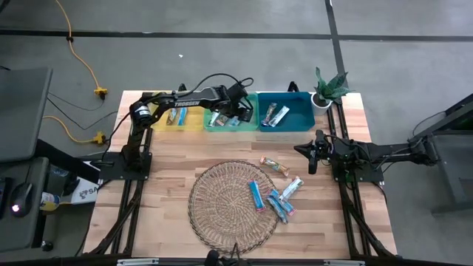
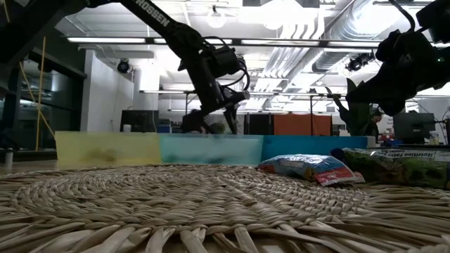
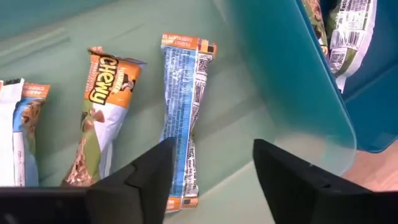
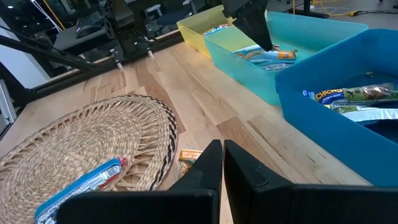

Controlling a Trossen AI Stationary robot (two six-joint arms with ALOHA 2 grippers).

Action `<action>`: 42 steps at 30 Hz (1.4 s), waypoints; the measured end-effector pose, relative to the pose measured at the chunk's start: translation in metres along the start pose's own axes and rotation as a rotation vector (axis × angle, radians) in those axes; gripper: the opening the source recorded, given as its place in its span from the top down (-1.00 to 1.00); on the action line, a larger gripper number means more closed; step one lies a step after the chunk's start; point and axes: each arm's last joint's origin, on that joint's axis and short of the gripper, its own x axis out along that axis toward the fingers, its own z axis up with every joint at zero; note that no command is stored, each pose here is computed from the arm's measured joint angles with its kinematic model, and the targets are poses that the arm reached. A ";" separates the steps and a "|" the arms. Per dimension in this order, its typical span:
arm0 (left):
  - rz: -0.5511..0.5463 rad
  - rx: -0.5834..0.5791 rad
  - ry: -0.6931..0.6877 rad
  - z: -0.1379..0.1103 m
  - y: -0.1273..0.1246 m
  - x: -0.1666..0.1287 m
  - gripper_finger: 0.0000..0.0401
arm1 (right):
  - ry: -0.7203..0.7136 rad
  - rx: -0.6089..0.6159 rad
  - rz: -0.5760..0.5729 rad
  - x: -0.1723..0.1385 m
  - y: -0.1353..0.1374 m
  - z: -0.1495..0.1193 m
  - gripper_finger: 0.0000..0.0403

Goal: Pick and place Granola Bars by type
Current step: Put the yellow granola bar into the green bin

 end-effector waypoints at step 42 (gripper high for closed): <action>-1.044 0.577 -0.610 -0.067 0.023 -0.226 0.32 | 0.000 0.000 0.000 0.000 0.000 0.000 1.00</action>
